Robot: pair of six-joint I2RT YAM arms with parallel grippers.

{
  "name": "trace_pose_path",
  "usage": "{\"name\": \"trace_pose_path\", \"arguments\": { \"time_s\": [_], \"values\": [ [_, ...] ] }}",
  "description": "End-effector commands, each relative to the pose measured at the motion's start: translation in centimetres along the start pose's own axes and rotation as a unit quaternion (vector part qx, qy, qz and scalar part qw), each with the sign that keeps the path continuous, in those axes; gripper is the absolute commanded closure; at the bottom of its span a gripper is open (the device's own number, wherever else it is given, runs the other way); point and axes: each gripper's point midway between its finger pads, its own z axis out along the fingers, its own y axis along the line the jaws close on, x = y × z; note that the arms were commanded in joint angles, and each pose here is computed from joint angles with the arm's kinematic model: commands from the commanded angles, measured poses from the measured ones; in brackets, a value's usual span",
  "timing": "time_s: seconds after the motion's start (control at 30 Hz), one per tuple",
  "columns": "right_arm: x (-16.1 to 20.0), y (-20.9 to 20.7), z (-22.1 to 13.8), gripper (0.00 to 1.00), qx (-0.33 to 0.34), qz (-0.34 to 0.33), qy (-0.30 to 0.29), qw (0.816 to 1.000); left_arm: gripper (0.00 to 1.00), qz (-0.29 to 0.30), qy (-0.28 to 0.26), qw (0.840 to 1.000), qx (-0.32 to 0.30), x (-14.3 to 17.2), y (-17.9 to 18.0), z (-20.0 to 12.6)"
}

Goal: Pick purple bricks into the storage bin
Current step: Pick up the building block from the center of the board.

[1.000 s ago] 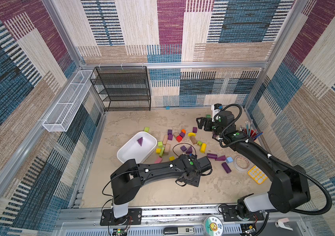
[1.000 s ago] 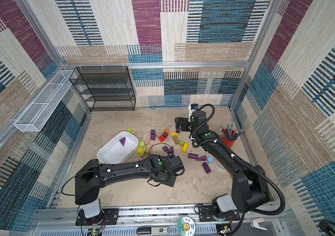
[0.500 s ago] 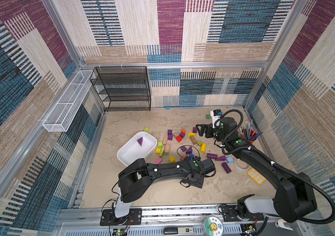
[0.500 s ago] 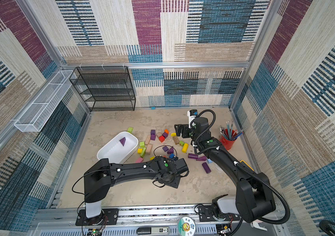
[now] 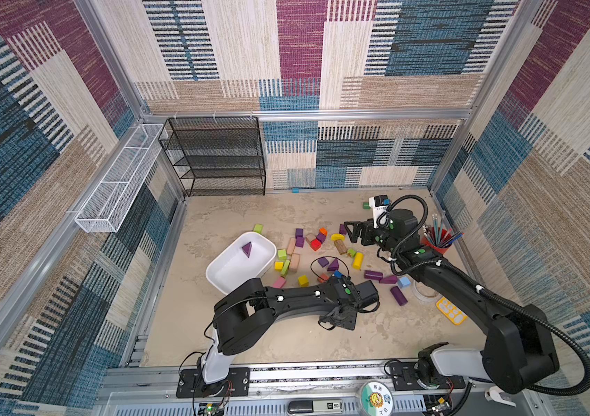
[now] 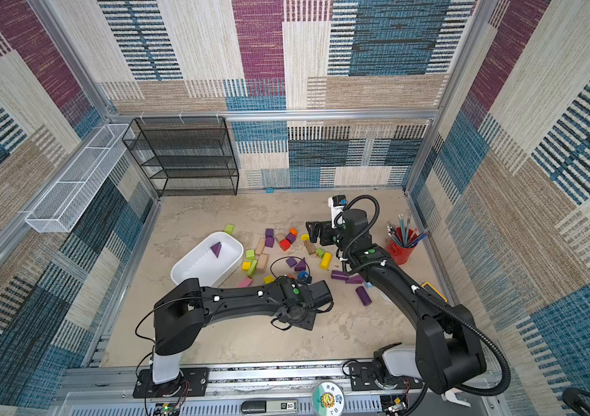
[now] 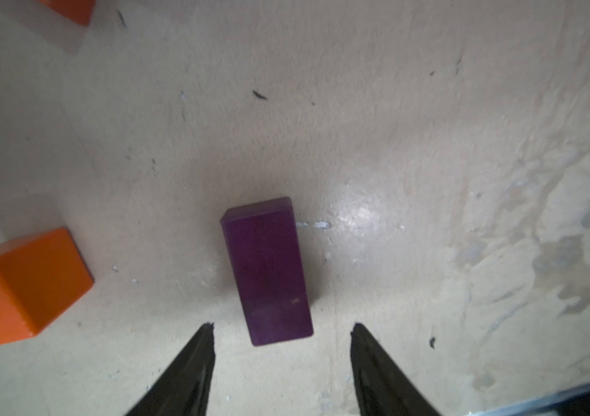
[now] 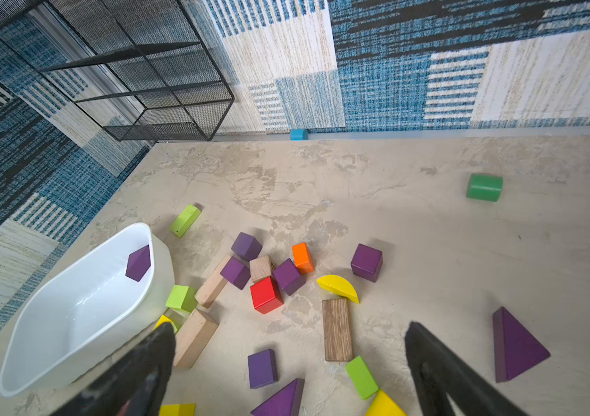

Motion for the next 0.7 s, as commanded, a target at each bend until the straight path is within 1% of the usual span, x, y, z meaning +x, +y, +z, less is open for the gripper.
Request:
{"name": "trace_pose_path", "arguments": {
  "time_s": [0.0,0.2,0.37,0.4,0.5,0.57,0.63,0.67],
  "values": [
    [-0.9,0.5,0.0,0.0,-0.013,-0.012,-0.02,1.0,0.38,-0.018,-0.014,1.0,-0.015,-0.8,0.5,0.1],
    [-0.9,0.6,-0.2,0.0,-0.015,-0.015,-0.025,0.999,0.38,-0.031,-0.013,0.999,-0.019,-1.5,0.5,1.0],
    [-0.6,0.4,-0.2,0.0,-0.01,-0.021,-0.023,0.999,0.42,-0.034,-0.005,0.999,-0.018,-1.6,0.1,1.8],
    [-0.7,0.3,-0.2,0.0,-0.008,-0.022,-0.024,0.999,0.43,-0.036,-0.002,0.999,-0.02,-1.6,0.2,2.0],
    [-0.5,0.1,-0.2,0.0,-0.005,-0.024,-0.024,0.999,0.51,-0.038,0.006,0.999,-0.02,-1.3,0.1,2.4],
    [-0.6,0.2,-0.2,0.0,-0.005,-0.025,-0.026,0.999,0.51,-0.04,0.011,0.999,-0.019,-1.1,0.0,2.7],
    [-0.6,0.2,-0.2,0.0,-0.005,-0.025,-0.026,0.999,0.58,-0.039,0.013,0.999,-0.021,-1.0,0.1,2.8],
    [-0.5,0.1,-0.2,0.0,-0.004,-0.025,-0.025,0.999,0.58,-0.039,0.014,0.999,-0.022,-1.0,0.1,2.9]
  ]
}}
